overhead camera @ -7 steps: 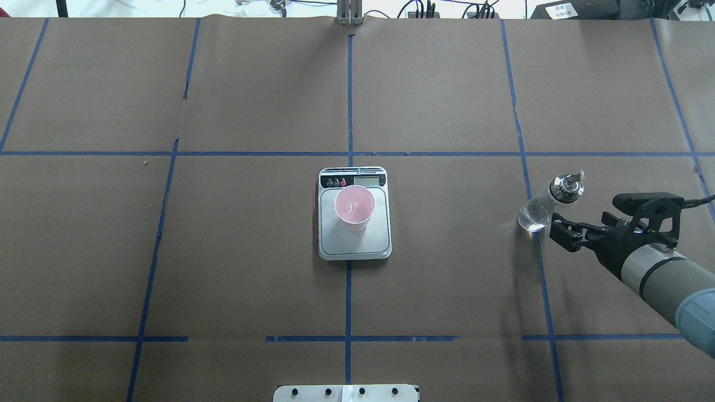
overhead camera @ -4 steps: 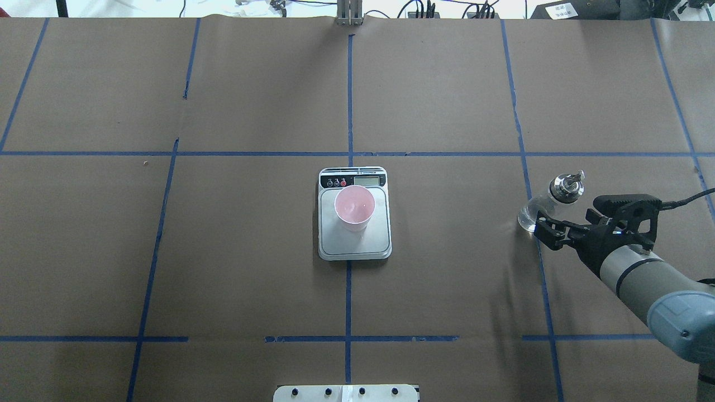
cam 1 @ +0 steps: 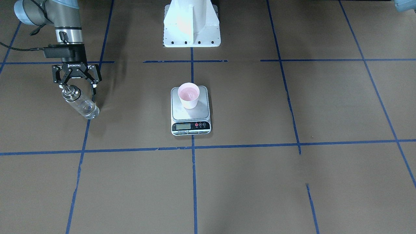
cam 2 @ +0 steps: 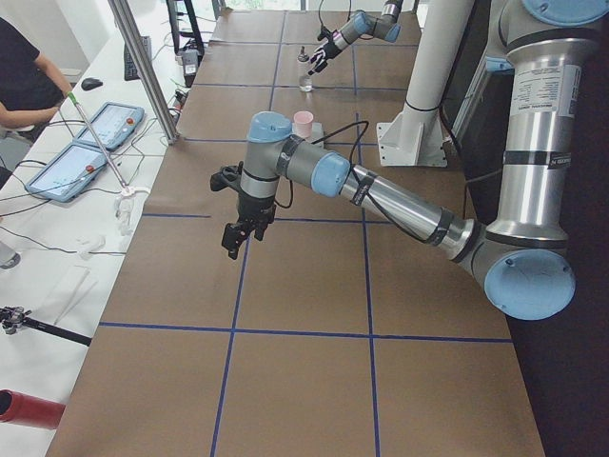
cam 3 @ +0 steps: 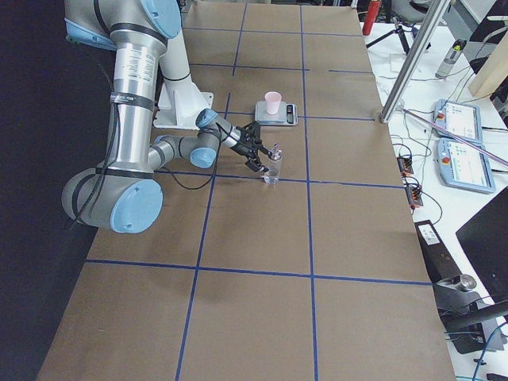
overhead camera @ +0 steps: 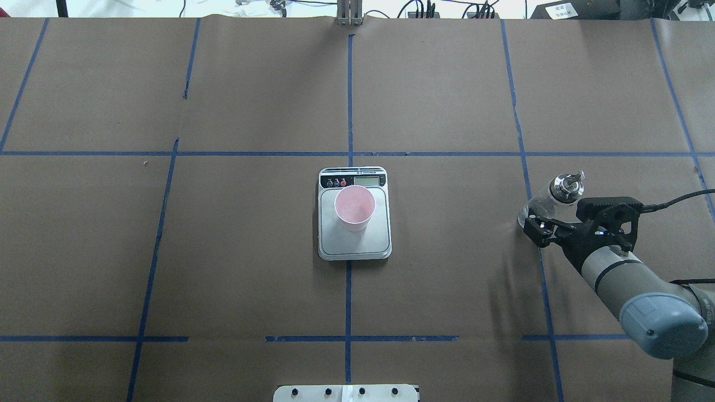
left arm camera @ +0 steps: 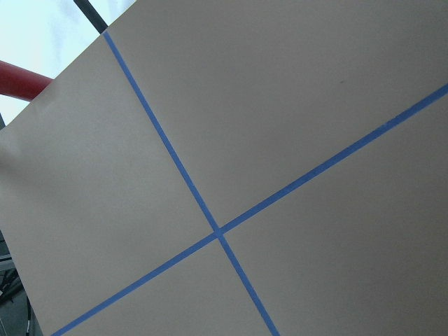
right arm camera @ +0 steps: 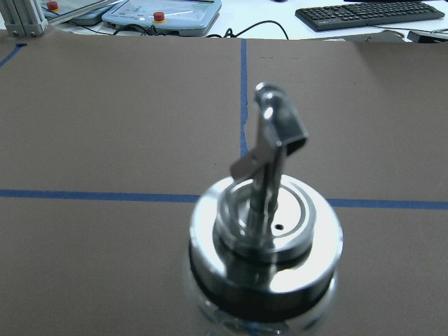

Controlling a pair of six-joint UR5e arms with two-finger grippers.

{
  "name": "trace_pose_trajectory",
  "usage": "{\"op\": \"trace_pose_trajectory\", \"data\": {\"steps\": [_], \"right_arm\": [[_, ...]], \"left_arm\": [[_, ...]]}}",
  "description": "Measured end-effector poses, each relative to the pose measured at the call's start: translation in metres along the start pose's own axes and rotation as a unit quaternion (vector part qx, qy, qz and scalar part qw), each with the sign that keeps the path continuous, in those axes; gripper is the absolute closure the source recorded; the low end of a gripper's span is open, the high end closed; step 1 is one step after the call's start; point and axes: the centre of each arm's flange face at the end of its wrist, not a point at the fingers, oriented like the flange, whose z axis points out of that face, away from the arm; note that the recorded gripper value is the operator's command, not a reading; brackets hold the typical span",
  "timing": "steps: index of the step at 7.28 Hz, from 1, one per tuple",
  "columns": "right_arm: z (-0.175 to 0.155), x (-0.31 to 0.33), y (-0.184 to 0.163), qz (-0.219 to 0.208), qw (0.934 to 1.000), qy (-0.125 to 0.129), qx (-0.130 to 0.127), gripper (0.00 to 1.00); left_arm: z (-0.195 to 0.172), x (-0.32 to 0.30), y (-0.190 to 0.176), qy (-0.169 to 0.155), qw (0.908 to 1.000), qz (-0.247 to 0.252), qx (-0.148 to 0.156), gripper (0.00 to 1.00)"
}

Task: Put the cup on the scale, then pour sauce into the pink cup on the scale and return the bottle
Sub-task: 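Close the right gripper around the glass sauce bottle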

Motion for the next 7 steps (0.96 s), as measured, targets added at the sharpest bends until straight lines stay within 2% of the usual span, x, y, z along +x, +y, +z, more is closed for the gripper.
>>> {"op": "trace_pose_trajectory", "data": {"steps": [7], "right_arm": [[0.019, -0.003, 0.011, 0.003, 0.9998, 0.013, 0.011, 0.0]], "left_arm": [[-0.003, 0.001, -0.005, -0.001, 1.0, 0.001, 0.005, 0.0]]}}
